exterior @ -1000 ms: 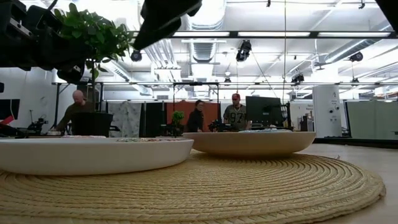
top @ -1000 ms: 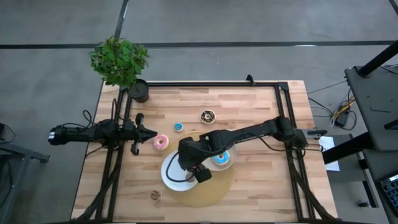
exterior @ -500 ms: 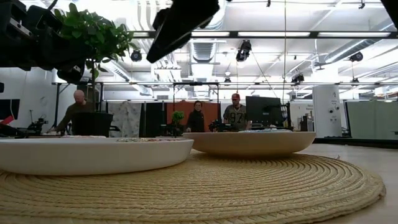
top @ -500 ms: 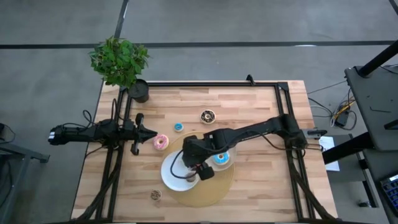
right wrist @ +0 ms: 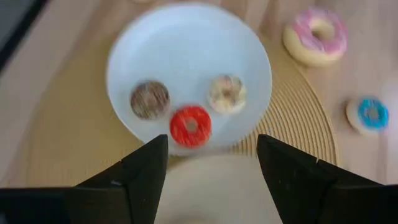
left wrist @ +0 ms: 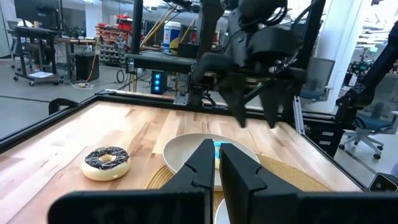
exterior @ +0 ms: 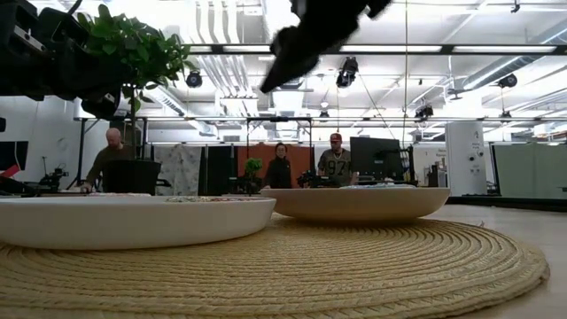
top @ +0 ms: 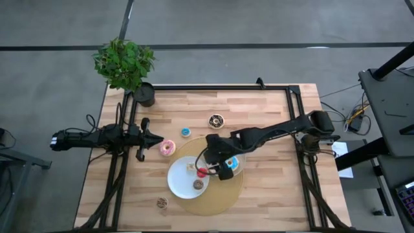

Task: Pick & Place donuts
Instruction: Put the large black donut on the gray plate

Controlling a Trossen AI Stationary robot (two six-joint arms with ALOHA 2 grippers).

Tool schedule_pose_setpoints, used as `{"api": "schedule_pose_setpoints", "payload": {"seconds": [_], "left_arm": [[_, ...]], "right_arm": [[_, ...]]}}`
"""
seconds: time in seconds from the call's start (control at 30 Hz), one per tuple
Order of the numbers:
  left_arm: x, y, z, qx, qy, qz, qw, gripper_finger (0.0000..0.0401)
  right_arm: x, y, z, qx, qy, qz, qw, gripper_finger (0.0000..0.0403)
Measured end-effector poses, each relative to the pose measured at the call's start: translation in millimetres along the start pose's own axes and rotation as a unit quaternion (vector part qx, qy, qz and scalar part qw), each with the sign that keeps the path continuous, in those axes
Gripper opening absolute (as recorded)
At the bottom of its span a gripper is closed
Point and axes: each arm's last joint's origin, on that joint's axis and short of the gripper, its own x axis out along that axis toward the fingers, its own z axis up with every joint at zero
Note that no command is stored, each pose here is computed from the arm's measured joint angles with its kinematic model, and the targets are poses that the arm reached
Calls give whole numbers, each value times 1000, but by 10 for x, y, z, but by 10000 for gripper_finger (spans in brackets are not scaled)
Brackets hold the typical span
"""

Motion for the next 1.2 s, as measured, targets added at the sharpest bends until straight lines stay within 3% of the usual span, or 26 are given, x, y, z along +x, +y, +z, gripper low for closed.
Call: {"api": "schedule_pose_setpoints", "payload": {"seconds": [0.27,0.67,1.2], "left_arm": [[0,0,1,0,0,0,1000,0],[0,0,0,0,0,0,1000,0],[0,0,2,0,0,0,1000,0]], "right_arm": [[-147,-313,-230,69,21,-35,997,238],[-437,-951,-376,118,25,-90,989,238],[-640,-1296,-333,170,-9,-126,977,238]]}}
